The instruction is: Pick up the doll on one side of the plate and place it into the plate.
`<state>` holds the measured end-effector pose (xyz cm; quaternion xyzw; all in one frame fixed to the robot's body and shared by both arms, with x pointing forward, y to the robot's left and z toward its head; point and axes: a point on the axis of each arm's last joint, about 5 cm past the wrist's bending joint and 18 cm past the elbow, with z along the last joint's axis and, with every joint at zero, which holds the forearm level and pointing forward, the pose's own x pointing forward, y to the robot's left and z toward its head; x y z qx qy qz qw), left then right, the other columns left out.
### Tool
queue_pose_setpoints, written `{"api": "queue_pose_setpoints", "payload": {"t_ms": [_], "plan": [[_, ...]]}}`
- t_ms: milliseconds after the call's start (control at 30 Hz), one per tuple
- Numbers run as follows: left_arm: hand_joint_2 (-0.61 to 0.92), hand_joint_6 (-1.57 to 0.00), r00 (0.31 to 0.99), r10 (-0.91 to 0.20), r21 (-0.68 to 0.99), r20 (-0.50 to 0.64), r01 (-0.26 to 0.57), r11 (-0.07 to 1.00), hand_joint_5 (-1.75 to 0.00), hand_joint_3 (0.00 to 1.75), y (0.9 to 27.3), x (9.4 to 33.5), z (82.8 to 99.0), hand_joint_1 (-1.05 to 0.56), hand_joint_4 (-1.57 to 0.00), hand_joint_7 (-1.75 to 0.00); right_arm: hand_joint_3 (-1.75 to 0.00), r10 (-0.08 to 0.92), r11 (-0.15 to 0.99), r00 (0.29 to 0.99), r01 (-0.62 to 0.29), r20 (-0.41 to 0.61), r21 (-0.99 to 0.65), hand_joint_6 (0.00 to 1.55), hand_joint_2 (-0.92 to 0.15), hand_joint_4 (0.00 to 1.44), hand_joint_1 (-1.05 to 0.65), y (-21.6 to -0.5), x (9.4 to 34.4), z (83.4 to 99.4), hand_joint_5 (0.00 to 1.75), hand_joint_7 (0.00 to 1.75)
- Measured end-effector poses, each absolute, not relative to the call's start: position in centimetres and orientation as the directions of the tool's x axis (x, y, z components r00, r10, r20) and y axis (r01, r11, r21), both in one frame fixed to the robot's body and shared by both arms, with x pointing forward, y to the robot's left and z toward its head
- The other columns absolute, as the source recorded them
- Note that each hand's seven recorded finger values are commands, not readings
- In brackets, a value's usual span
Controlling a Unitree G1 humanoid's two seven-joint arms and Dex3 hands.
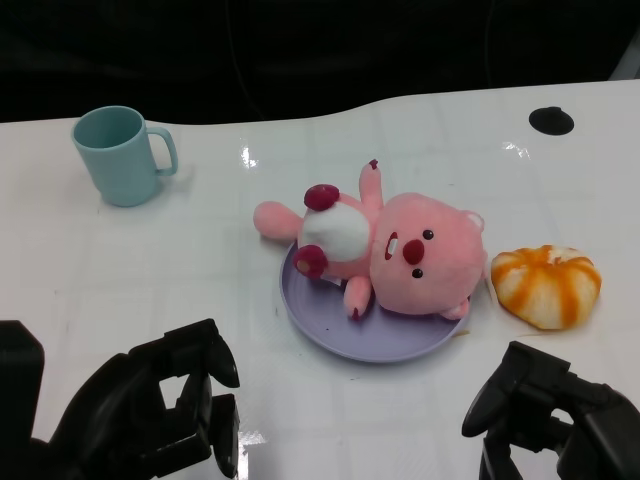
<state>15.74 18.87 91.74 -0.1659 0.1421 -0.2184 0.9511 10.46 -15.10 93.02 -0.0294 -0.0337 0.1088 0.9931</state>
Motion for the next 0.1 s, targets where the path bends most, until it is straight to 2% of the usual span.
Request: {"api": "queue_pose_setpoints", "payload": {"t_ms": [100], "plan": [[0.39, -0.73, 0.864, -0.462, -0.375, -0.201, 0.367, 0.851, -1.75, 1.52, 18.92, 15.71, 91.76, -0.11, -0.96, -1.75, -1.40, 0.217, 0.975, 0.975, -0.214, 0.055, -0.067, 0.62, -0.40, 0.72, 0.09, -15.10, 10.35, 92.97, 1.75, 1.53]]}}
